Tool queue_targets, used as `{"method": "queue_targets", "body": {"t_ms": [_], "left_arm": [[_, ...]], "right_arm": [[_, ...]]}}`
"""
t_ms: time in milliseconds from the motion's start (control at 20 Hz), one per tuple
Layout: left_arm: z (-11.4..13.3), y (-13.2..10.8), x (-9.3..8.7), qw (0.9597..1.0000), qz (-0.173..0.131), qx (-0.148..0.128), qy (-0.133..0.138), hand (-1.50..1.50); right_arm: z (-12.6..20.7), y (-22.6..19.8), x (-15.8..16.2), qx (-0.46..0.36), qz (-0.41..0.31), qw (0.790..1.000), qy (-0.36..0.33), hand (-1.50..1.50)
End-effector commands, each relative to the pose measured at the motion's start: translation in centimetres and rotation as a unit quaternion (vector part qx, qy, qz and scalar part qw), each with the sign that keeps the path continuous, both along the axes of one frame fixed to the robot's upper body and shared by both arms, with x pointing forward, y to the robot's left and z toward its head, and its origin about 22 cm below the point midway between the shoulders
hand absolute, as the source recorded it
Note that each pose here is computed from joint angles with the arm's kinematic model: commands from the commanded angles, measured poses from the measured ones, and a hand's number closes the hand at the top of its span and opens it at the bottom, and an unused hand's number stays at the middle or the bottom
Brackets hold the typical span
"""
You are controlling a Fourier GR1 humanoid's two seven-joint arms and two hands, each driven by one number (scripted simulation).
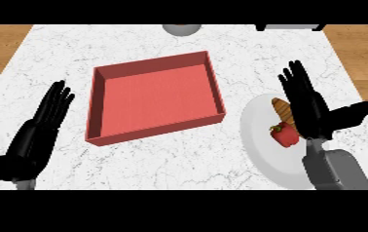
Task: Pick the bell pepper from the plate and place it in the cardboard box
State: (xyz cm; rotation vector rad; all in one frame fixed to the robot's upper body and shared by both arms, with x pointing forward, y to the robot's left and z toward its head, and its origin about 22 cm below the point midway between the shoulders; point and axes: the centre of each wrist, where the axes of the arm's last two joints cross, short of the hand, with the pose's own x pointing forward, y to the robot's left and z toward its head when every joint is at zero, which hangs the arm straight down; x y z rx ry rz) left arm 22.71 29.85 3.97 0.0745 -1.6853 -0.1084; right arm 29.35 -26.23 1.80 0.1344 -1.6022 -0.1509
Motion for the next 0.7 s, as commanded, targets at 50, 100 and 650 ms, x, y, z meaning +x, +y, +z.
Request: {"method": "queue_targets", "body": {"t_ms": [50, 100, 650], "left_arm": [[0.6, 3.4, 0.2, 0.9954, 0.054, 0.077, 0.021, 0.00], [-0.9, 3.4, -0.2, 0.9919, 0.076, 0.097, 0.030, 0.00], [-1.5, 6.7, 0.1, 0.9652, 0.150, 0.191, 0.097, 0.00]], "right_arm": [[2.1, -1.8, 0.6, 0.000, 0.159, 0.986, -0.060, -1.50], [2.2, -1.2, 0.4, 0.007, 0.221, 0.972, -0.078, -1.50], [3.9, -4.5, 0.6, -0.049, 0.461, 0.847, -0.259, -1.50]]}}
